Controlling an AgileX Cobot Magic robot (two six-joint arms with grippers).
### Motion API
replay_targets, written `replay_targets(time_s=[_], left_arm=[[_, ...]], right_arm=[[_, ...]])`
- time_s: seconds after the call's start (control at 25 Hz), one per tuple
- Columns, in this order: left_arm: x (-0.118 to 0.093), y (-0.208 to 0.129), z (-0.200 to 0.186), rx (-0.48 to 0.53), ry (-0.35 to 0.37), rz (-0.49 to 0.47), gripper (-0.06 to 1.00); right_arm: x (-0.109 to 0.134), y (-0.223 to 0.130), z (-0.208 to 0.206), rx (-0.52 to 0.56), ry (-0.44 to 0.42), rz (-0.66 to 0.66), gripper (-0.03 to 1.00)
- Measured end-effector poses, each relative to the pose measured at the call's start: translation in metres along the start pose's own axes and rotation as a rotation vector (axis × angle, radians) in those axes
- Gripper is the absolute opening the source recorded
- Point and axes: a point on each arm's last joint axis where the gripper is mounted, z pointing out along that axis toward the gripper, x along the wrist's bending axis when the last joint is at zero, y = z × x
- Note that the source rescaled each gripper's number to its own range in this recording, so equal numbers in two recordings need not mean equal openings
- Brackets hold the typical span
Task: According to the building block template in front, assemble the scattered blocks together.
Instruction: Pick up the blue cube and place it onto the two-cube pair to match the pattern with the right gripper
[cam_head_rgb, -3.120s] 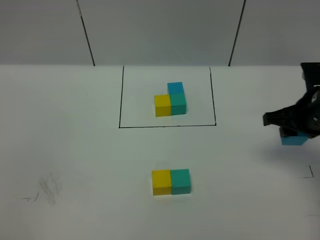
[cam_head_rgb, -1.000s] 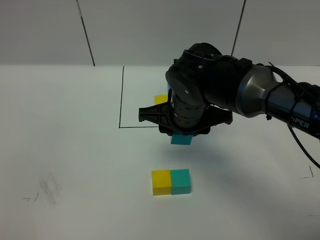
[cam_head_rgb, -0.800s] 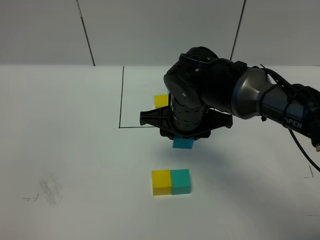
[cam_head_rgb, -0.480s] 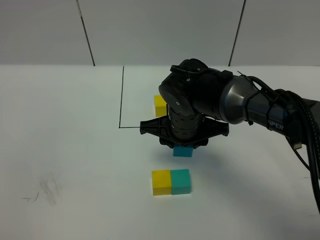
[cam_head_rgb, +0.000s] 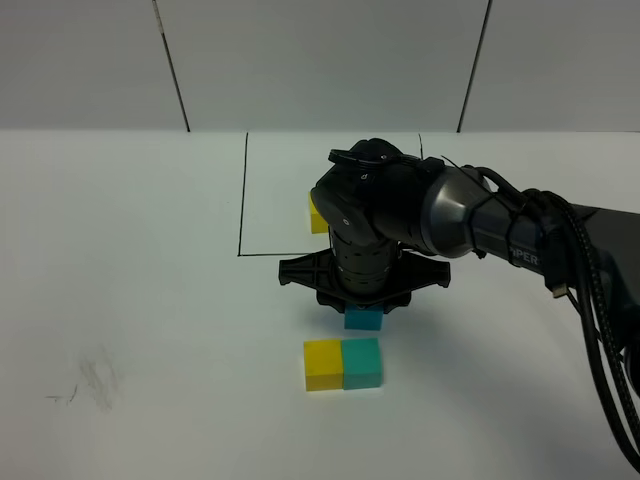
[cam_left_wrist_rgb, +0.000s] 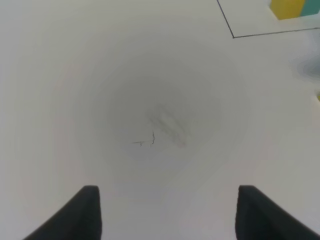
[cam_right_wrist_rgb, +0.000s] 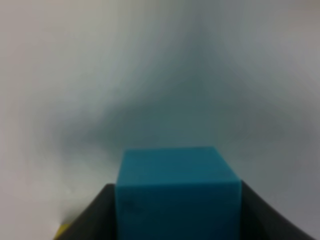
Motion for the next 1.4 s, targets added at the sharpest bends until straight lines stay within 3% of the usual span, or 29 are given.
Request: replay_targets(time_s=[1.4], left_arm=[[0.000,0.000,0.000,0.000,0.000,0.000,0.29]], right_arm=[[0.000,-0.007,0.025,0.025,-0.019,-0.032,0.24]])
